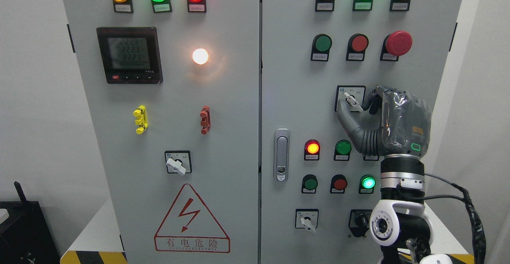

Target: Rotate and turn off gray switch

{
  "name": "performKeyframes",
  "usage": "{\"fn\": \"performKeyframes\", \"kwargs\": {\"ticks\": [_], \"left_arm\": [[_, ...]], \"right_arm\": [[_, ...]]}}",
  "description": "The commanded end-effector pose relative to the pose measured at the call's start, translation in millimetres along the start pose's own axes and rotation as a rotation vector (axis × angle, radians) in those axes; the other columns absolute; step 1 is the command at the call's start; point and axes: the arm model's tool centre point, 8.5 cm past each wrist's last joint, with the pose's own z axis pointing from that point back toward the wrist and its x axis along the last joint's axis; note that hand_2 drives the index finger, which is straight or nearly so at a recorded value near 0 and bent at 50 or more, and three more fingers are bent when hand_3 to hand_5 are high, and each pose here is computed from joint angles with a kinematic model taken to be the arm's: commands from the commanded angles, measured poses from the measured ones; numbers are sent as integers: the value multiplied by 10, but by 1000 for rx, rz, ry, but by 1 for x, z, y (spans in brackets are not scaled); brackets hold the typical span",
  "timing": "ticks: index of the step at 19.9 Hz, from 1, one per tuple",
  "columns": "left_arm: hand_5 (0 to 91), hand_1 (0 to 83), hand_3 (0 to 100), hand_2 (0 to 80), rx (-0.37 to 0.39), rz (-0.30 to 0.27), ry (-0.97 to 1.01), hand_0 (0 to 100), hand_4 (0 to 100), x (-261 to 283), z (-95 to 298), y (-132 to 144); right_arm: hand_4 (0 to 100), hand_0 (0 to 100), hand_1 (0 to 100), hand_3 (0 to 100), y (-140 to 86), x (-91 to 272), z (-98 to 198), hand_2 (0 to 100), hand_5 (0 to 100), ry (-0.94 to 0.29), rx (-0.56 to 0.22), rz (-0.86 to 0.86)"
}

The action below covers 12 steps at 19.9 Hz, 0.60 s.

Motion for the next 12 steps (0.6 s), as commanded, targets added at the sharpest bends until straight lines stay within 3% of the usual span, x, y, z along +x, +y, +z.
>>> {"fn": "performKeyframes", "kwargs": {"ticks": [1,12], "left_arm": [[0,389,0,0,2,32,0,120,0,0,0,0],[0,389,0,0,2,32,0,120,0,0,0,0]], "right_arm": [[752,287,291,822,2,2,-1,688,860,-2,5,-3],[758,332,281,830,2,4,-2,697,866,-4,4,-5]]}}
